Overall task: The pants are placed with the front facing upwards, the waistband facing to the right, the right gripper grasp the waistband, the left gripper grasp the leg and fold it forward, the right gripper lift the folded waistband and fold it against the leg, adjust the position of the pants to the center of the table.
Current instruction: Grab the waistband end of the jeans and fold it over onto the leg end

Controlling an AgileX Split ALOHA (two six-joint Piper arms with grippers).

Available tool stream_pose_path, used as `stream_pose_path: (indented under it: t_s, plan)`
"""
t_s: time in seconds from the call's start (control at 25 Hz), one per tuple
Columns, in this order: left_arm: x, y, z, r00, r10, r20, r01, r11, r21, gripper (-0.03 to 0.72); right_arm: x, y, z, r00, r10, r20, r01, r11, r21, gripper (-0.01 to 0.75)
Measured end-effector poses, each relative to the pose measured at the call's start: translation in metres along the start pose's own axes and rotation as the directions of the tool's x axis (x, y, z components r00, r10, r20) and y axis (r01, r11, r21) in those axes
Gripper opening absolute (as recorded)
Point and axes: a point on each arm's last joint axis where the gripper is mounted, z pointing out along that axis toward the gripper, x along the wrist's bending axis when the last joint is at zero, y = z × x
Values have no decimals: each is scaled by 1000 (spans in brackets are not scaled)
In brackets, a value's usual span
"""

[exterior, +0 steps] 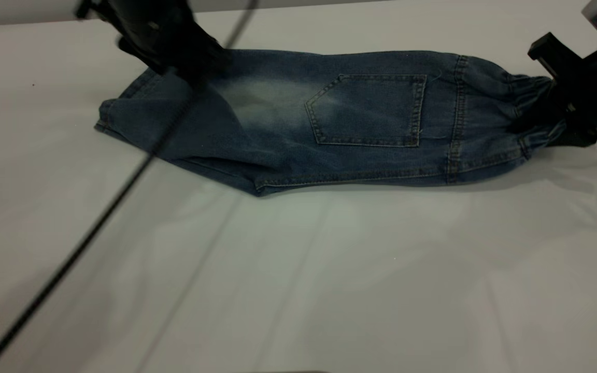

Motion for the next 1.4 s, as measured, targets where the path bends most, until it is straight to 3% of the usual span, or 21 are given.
stream_pose_path:
  t_s: [0.36, 0.56, 0.92, 1.12, 1.4]
  plan:
    - [-91, -1, -3, 981, 158, 112, -155, 987, -34, 430, 51, 13, -46, 961, -243, -131, 228, 967, -115, 73]
    - [-132, -11, 0, 965, 197, 171, -195, 980, -31, 430, 76, 9, -75, 912, -357, -203, 330, 931, -159, 73]
    - [-189, -13, -16, 932, 223, 286, -189, 972, -141, 430, 109, -2, -122, 815, -528, -239, 465, 842, -274, 73]
    - [-176, -4, -30, 941, 228, 249, -201, 971, -129, 430, 110, -6, -129, 782, -588, -209, 534, 803, -264, 73]
    - [-95, 35, -72, 977, 184, 105, -160, 966, -202, 430, 120, -16, -120, 761, -620, -192, 574, 781, -247, 73]
